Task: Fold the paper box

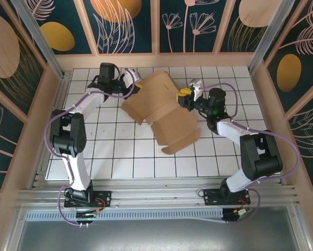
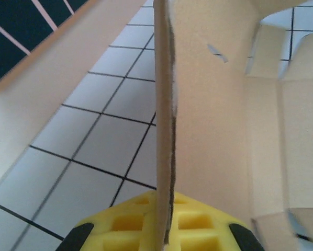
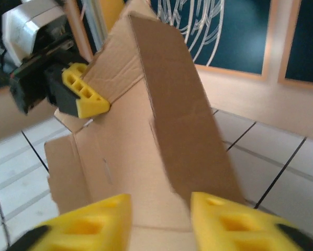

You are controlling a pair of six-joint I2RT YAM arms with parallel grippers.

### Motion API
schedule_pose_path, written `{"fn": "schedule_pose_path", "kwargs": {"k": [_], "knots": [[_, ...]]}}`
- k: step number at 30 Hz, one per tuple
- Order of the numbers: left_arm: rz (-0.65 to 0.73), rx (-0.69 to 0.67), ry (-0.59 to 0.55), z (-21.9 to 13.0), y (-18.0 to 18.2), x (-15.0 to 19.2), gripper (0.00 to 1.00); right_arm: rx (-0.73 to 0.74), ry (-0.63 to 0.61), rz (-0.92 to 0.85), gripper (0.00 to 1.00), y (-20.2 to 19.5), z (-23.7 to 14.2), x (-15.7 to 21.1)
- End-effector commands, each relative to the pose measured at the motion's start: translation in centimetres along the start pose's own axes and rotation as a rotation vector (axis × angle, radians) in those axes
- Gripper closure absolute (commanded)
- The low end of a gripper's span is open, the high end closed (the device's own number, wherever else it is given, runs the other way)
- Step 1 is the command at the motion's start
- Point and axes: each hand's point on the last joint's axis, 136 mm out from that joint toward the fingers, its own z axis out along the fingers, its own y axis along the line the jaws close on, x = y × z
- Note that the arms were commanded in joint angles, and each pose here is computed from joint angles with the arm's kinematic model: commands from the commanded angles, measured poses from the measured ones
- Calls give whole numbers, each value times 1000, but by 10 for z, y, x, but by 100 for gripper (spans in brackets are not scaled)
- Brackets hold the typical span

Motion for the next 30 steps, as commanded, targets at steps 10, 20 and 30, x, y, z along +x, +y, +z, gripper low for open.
{"fn": "schedule_pose_path", "kwargs": {"k": [10, 20, 30], "knots": [[480, -518, 318, 2, 19, -14, 100, 538, -12, 1094, 37, -42, -53, -1], [589, -577, 316, 35, -4, -8, 100, 181, -95, 1491, 27, 18, 3, -15], [605, -557, 318, 39, -16, 4, 100, 87, -158, 1549, 35, -5, 65, -13]]}}
